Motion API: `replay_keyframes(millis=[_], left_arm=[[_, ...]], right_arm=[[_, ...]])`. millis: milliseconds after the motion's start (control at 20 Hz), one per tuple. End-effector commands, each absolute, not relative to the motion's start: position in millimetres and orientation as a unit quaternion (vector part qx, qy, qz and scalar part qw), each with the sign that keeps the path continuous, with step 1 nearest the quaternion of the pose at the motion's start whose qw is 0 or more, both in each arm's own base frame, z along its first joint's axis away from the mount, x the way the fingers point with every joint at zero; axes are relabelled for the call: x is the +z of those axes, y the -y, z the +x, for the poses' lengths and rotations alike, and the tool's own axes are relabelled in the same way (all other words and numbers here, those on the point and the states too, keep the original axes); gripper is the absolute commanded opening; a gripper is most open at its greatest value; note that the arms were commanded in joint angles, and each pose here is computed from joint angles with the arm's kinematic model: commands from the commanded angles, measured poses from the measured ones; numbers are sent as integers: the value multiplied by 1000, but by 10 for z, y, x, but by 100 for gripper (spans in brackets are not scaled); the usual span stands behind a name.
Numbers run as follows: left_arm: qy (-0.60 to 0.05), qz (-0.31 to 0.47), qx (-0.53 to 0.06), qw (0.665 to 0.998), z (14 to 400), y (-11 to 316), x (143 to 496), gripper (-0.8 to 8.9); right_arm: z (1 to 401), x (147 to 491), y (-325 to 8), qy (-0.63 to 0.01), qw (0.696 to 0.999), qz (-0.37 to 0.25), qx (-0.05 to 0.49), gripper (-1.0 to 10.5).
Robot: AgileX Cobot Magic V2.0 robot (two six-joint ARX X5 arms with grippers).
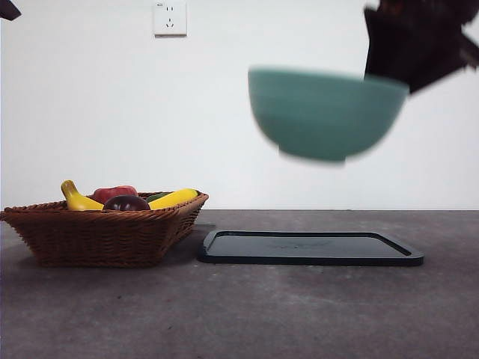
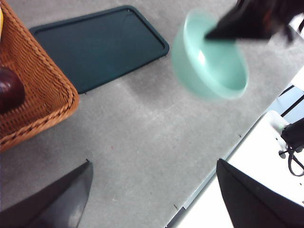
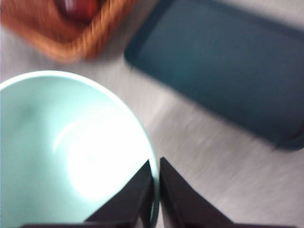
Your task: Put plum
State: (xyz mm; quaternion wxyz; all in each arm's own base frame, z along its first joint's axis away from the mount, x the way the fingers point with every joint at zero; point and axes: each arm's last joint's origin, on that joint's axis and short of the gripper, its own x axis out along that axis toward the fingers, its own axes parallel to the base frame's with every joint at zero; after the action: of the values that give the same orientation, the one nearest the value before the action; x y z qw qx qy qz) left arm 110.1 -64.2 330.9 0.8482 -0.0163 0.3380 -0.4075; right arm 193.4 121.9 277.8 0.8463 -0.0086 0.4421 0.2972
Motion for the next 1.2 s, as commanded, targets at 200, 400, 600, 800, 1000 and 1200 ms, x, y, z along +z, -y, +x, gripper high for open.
replay_keyframes(millis=[200, 400, 600, 800, 1000, 1200], left_arm=[[-331, -16, -413, 848, 1106, 651, 3346, 405], [-331, -16, -413, 848, 1107, 651, 3346, 405], [-331, -16, -413, 848, 1106, 651, 3345, 405], [-331, -16, -413, 848, 1106, 651, 3345, 405], [-331, -16, -413, 848, 1106, 651, 3345, 405], [-331, -16, -413, 848, 1106, 651, 3345, 405]], right_arm=[[1898, 2308, -1353, -457, 837, 12, 301, 4], [1940, 2061, -1415, -488, 826, -7, 284, 4], [2030, 1867, -1506, -508, 815, -16, 279, 4], [2051, 1801, -1518, -518, 811, -22, 271, 4], [2044, 1802, -1522, -519, 810, -23, 271, 32], [2042, 1811, -1520, -521, 811, -10, 264, 262]])
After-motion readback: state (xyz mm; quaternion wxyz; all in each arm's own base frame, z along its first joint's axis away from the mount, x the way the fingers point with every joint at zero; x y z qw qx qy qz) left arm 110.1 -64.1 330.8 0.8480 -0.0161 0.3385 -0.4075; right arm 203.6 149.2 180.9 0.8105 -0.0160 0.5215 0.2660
